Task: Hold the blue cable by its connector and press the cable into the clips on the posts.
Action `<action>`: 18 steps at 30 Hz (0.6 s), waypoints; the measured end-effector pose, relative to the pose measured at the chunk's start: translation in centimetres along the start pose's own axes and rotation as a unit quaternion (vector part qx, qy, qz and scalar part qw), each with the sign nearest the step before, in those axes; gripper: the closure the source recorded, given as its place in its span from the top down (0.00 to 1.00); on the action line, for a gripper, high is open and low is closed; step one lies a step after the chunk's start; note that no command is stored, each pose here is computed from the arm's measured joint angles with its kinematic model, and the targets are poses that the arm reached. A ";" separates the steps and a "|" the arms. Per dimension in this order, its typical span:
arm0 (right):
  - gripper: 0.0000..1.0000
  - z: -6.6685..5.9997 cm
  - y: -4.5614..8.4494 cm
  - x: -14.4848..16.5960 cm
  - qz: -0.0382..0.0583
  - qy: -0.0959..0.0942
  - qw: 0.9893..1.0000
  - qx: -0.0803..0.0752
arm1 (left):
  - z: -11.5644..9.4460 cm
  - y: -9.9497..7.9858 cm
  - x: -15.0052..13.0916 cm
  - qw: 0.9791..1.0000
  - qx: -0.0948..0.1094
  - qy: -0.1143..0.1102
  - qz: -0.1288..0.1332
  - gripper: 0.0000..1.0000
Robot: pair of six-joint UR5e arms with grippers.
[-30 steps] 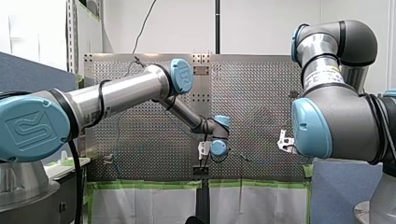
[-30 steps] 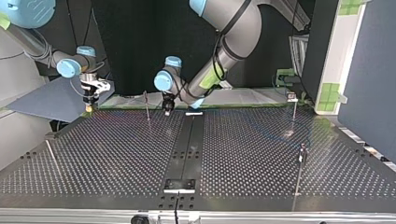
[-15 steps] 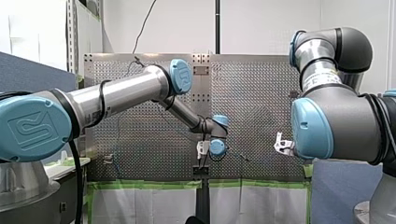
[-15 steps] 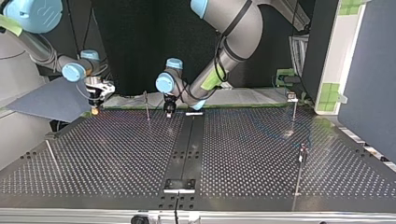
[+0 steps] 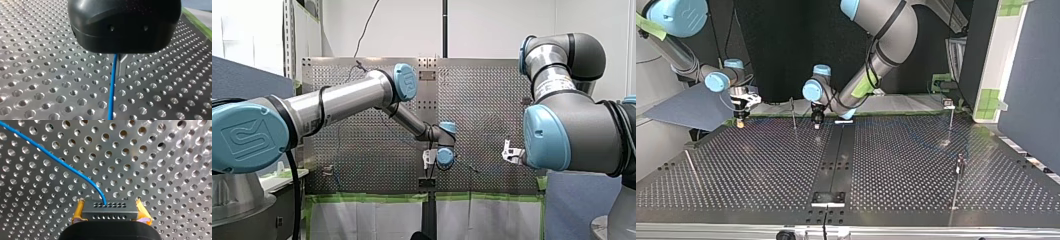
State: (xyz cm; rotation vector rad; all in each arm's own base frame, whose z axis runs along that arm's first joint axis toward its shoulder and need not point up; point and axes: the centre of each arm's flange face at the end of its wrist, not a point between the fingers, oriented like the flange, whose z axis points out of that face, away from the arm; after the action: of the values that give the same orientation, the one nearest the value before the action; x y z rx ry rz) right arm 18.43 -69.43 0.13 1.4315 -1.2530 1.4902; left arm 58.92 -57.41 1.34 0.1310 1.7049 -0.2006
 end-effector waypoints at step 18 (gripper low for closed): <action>0.00 -0.2 -1.2 -0.5 0.003 -0.013 1.000 0.007 | -1.4 1.2 2.7 1.000 -0.006 0.029 0.004 1.00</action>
State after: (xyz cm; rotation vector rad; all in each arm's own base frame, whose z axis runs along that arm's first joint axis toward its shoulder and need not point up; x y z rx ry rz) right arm 19.61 -68.87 -0.14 1.4623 -1.2654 1.4916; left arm 57.42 -56.04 -1.25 0.1361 1.7626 -0.1821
